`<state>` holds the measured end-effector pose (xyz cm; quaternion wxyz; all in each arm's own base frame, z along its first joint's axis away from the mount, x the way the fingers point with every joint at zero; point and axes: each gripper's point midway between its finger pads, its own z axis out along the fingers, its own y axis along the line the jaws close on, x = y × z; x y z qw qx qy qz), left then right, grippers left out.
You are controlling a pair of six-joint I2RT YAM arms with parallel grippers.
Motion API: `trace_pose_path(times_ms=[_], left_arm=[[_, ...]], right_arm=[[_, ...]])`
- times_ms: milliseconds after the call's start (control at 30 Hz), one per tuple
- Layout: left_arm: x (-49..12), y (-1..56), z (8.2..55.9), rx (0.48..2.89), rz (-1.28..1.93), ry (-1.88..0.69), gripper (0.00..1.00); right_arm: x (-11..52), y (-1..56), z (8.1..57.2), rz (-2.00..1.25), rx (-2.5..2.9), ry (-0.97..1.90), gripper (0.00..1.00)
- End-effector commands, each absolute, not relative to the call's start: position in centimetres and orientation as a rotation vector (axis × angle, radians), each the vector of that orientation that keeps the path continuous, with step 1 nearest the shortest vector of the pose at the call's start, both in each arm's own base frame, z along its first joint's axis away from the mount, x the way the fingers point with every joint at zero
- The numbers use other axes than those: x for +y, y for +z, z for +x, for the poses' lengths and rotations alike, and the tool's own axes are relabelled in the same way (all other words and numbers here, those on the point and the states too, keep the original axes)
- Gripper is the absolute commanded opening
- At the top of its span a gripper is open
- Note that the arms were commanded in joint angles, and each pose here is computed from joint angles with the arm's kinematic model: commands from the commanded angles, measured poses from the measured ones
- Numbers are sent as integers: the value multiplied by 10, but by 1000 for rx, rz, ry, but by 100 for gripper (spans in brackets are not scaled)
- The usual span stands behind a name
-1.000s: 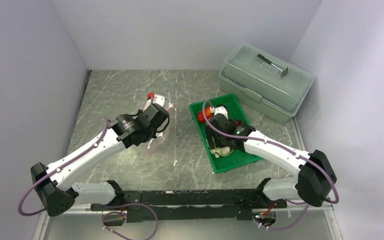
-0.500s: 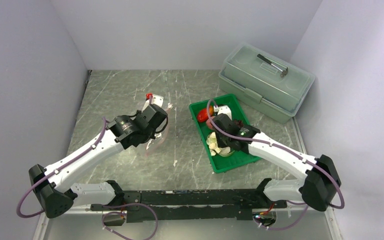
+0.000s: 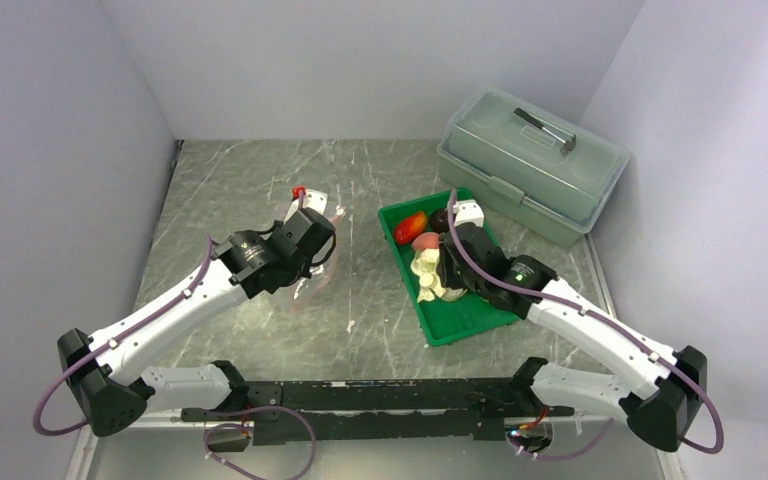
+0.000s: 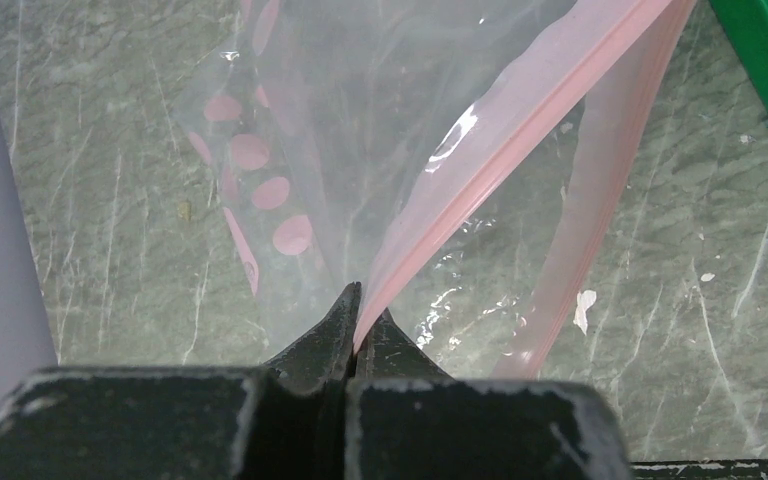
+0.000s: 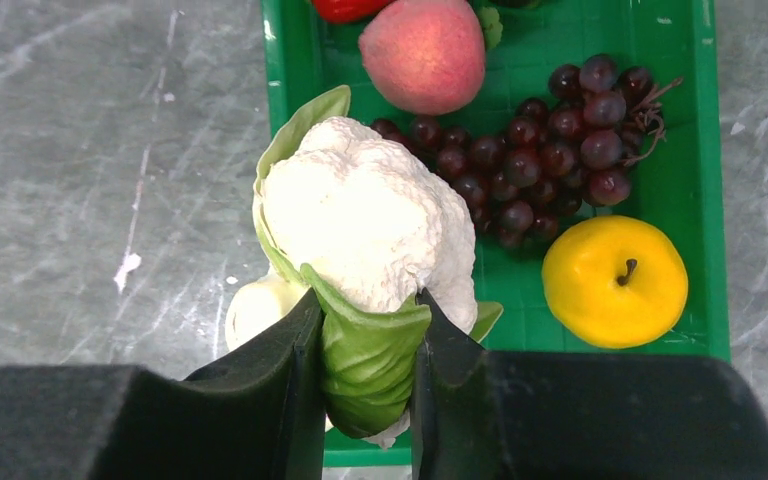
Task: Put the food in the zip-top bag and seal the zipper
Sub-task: Pick up the fake vegetable from the bin, then place the fake vegetable in the zipper food storage bag.
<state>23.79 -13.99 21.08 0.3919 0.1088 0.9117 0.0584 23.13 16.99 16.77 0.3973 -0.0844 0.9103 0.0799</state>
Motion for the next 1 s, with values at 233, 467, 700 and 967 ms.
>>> trace_pose_path(times_ms=[233, 467, 700, 967], left_arm=[[-154, 219, 243, 2302, 264, 68, 0], [-162, 224, 244, 2307, 269, 33, 0], [-172, 230, 241, 2321, 274, -41, 0], [-178, 231, 240, 2330, 260, -81, 0]], right_arm=[[208, 280, 220, -207, 2036, 640, 12], [232, 319, 210, -246, 1940, 845, 14], [259, 351, 199, -241, 1837, 1091, 15], [277, 372, 198, -111, 1744, 1301, 13]])
